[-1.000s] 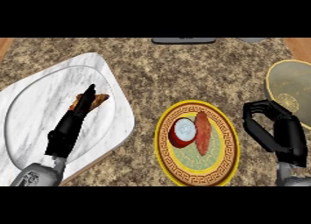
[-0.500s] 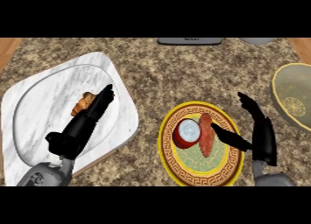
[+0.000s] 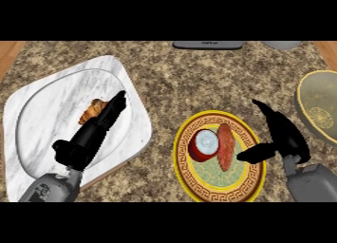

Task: Pick the sweet potato from the plate and place it in the bowl

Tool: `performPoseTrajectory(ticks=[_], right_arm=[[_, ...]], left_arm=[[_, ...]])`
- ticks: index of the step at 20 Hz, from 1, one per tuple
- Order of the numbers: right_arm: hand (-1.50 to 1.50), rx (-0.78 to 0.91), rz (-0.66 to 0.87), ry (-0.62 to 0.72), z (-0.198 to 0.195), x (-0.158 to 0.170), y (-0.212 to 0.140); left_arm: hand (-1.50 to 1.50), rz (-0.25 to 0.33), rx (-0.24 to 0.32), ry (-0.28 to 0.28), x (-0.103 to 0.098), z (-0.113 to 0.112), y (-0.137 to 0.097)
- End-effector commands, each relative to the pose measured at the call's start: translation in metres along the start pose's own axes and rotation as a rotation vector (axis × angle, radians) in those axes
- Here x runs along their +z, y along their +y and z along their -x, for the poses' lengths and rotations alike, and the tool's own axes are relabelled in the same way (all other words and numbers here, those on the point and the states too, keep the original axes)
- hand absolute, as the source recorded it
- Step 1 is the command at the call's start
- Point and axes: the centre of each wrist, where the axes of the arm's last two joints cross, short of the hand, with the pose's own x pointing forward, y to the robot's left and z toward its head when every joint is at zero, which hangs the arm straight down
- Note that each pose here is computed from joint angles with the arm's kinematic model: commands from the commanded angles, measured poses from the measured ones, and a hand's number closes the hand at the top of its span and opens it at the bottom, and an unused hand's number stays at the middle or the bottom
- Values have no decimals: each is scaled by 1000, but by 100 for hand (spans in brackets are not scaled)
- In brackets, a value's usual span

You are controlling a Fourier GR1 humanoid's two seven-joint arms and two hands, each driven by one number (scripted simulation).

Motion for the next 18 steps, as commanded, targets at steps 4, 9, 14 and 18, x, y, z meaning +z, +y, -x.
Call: performPoseTrajectory(ticks=[4, 9, 14, 18], right_arm=[[-150, 154, -335, 157, -69, 2, -31], [-150, 142, -424, 228, -96, -9, -39], [-150, 188, -440, 253, -123, -2, -25], [-150, 186, -442, 246, -119, 4, -16]], left_arm=[[0, 4, 5, 9, 0, -2, 6], [0, -2, 21, 7, 7, 13, 0], [0, -9, 17, 1, -1, 0, 2], [0, -21, 5, 6, 3, -18, -5]])
